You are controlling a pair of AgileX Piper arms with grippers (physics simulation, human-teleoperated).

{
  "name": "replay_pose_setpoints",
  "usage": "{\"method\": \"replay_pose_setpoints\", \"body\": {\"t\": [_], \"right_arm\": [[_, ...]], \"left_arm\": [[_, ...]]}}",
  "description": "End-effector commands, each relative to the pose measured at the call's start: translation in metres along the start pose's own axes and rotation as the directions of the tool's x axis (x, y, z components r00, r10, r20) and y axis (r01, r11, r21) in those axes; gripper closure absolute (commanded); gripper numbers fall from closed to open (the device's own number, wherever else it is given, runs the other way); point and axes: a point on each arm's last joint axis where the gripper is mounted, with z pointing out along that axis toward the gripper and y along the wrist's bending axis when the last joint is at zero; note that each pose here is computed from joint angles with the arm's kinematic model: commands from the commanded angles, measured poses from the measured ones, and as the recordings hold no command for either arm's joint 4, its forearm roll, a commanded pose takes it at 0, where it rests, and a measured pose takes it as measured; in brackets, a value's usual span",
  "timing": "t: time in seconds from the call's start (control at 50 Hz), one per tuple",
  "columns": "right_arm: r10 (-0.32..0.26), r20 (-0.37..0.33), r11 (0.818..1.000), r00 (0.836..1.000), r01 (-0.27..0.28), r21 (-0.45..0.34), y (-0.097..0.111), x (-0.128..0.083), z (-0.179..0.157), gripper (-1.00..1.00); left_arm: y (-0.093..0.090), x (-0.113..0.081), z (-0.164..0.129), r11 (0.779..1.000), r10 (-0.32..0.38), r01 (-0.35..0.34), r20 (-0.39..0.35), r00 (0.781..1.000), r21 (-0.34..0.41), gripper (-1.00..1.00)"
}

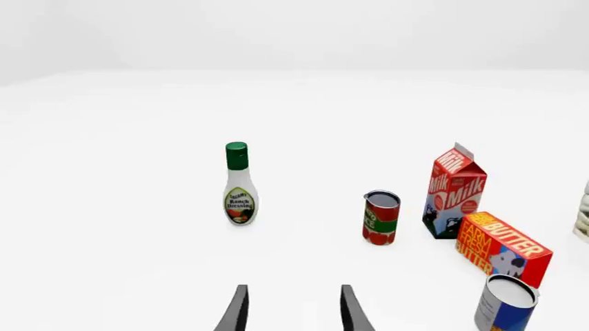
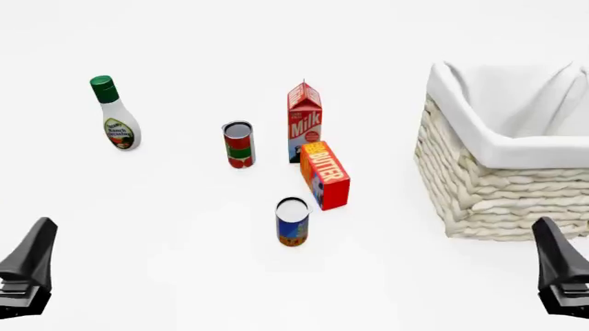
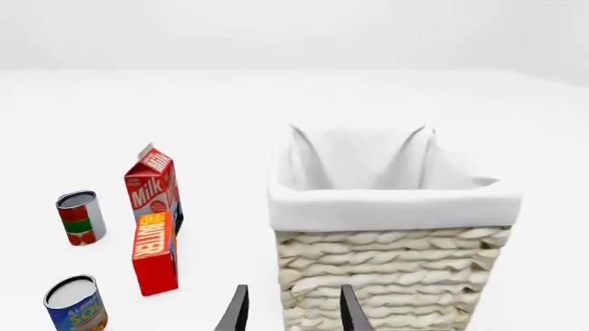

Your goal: Pick the alphabet soup and place it in the basket.

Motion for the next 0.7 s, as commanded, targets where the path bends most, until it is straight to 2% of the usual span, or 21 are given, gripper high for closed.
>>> {"method": "replay_pose_setpoints", "body": {"t": [0.02, 0.08, 0.12, 0.16, 0.18, 0.22, 0.26, 0.32, 0.36, 0.4, 0.46, 0.48, 0.52, 0.54, 0.62, 0.7], "right_arm": [[-0.004, -0.021, 1.0, 1.0, 0.005, 0.017, -0.001, -0.007, 0.003, -1.0], [0.026, -0.052, 0.999, 0.998, -0.025, 0.026, -0.002, -0.009, 0.009, -1.0], [0.032, -0.041, 0.999, 0.999, -0.032, 0.012, -0.001, -0.007, 0.005, -1.0], [0.021, -0.027, 1.0, 0.999, -0.021, 0.0, 0.0, -0.018, 0.002, -1.0], [0.026, -0.03, 1.0, 0.999, -0.026, 0.004, 0.0, -0.03, 0.004, -1.0], [0.055, -0.047, 0.998, 0.997, -0.055, -0.01, 0.001, -0.035, 0.009, -1.0], [0.05, -0.049, 0.998, 0.998, -0.051, -0.03, 0.002, -0.04, 0.01, -1.0], [-0.011, -0.051, 0.997, 0.999, 0.007, -0.077, 0.005, -0.071, 0.013, -1.0], [-0.012, -0.086, 0.995, 0.996, 0.004, -0.095, 0.007, -0.078, 0.023, -1.0], [-0.015, -0.101, 0.994, 0.995, 0.004, -0.114, 0.009, -0.1, 0.031, -1.0], [-0.044, -0.104, 0.99, 0.994, 0.029, -0.137, 0.011, -0.102, 0.034, -1.0], [-0.064, -0.091, 0.986, 0.994, 0.049, -0.159, 0.012, -0.119, 0.033, -1.0], [-0.093, -0.091, 0.978, 0.991, 0.073, -0.197, 0.015, -0.131, 0.035, -1.0], [-0.1, -0.092, 0.975, 0.991, 0.079, -0.208, 0.016, -0.132, 0.036, -1.0], [-0.112, -0.101, 0.967, 0.989, 0.086, -0.239, 0.02, -0.17, 0.045, -1.0], [-0.135, -0.105, 0.961, 0.985, 0.104, -0.257, 0.022, -0.179, 0.05, -1.0]], "left_arm": [[0.0, 0.0, 0.0, 1.0, 0.0, 0.0, 0.0, 1.0, 0.0, -1.0], [0.0, 0.0, 0.0, 1.0, 0.0, 0.0, 0.0, 1.0, 0.0, -1.0], [0.0, 0.0, 0.0, 1.0, 0.0, 0.0, 0.0, 1.0, 0.0, -1.0], [0.0, 0.0, 0.0, 1.0, 0.0, 0.0, 0.0, 1.0, 0.0, -1.0], [0.0, 0.0, 0.0, 1.0, 0.0, 0.0, 0.0, 1.0, 0.0, -1.0], [0.0, 0.0, 0.0, 1.0, 0.0, 0.0, 0.0, 1.0, 0.0, -1.0], [0.0, 0.0, 0.0, 1.0, 0.0, 0.0, 0.0, 1.0, 0.0, -1.0], [0.0, 0.0, 0.0, 1.0, 0.0, 0.0, 0.0, 1.0, 0.0, -1.0], [0.0, 0.0, 0.0, 1.0, 0.0, 0.0, 0.0, 1.0, 0.0, -1.0], [0.0, 0.0, 0.0, 1.0, 0.0, 0.0, 0.0, 1.0, 0.0, -1.0], [0.0, 0.0, 0.0, 1.0, 0.0, 0.0, 0.0, 1.0, 0.0, -1.0], [0.0, 0.0, 0.0, 1.0, 0.0, 0.0, 0.0, 1.0, 0.0, -1.0], [0.0, 0.0, 0.0, 1.0, 0.0, 0.0, 0.0, 1.0, 0.0, -1.0], [0.0, 0.0, 0.0, 1.0, 0.0, 0.0, 0.0, 1.0, 0.0, -1.0], [0.0, 0.0, 0.0, 1.0, 0.0, 0.0, 0.0, 1.0, 0.0, -1.0], [0.0, 0.0, 0.0, 1.0, 0.0, 0.0, 0.0, 1.0, 0.0, -1.0]]}}
